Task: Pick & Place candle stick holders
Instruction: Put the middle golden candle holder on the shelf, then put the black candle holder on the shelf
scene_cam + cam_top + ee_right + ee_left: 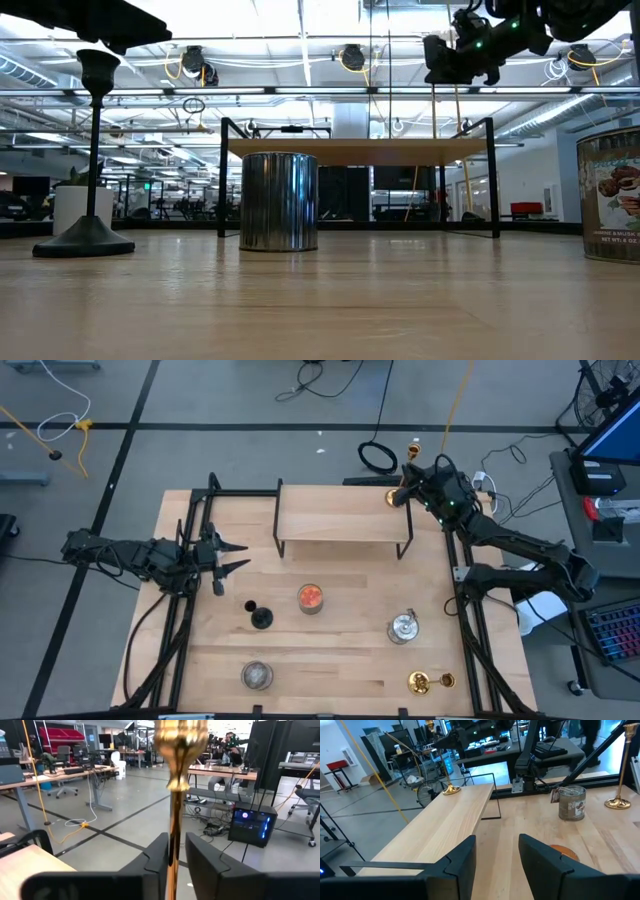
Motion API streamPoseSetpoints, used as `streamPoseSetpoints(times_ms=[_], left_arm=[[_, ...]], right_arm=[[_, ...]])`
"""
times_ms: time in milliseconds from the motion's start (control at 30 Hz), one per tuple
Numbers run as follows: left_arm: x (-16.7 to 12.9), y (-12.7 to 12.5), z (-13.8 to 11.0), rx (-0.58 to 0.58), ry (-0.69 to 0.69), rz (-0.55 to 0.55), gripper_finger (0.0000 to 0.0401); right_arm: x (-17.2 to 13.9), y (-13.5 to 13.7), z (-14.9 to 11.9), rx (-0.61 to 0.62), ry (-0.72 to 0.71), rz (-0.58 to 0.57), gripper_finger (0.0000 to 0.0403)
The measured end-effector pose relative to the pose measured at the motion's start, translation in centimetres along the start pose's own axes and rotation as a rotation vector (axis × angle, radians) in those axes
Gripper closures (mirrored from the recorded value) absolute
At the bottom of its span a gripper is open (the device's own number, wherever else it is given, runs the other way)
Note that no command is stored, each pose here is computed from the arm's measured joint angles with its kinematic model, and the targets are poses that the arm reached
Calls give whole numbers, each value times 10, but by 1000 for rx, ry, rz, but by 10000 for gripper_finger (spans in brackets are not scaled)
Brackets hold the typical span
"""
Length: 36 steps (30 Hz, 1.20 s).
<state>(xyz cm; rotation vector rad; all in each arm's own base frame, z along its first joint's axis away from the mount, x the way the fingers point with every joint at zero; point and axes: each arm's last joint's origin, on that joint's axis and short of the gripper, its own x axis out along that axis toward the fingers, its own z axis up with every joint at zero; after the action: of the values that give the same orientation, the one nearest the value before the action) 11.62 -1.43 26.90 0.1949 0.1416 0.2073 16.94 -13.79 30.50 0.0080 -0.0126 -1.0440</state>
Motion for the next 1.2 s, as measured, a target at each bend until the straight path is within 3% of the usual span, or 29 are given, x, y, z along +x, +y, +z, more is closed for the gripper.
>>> streamPoseSetpoints(times_ms=[367, 567, 967, 1200], left_arm=[[0, -1, -4, -6, 42, -8, 249], [-1, -2, -13, -26, 128, -26, 249], [-5, -11, -25, -87, 242, -332, 249], [-9, -12, -37, -188, 397, -338, 249]], right_arm=[[0, 1, 0, 6, 1, 4, 246], [-1, 2, -9, -29, 87, 11, 210], [-7, 11, -20, -57, 206, 100, 169], [-15, 21, -31, -89, 307, 150, 153]])
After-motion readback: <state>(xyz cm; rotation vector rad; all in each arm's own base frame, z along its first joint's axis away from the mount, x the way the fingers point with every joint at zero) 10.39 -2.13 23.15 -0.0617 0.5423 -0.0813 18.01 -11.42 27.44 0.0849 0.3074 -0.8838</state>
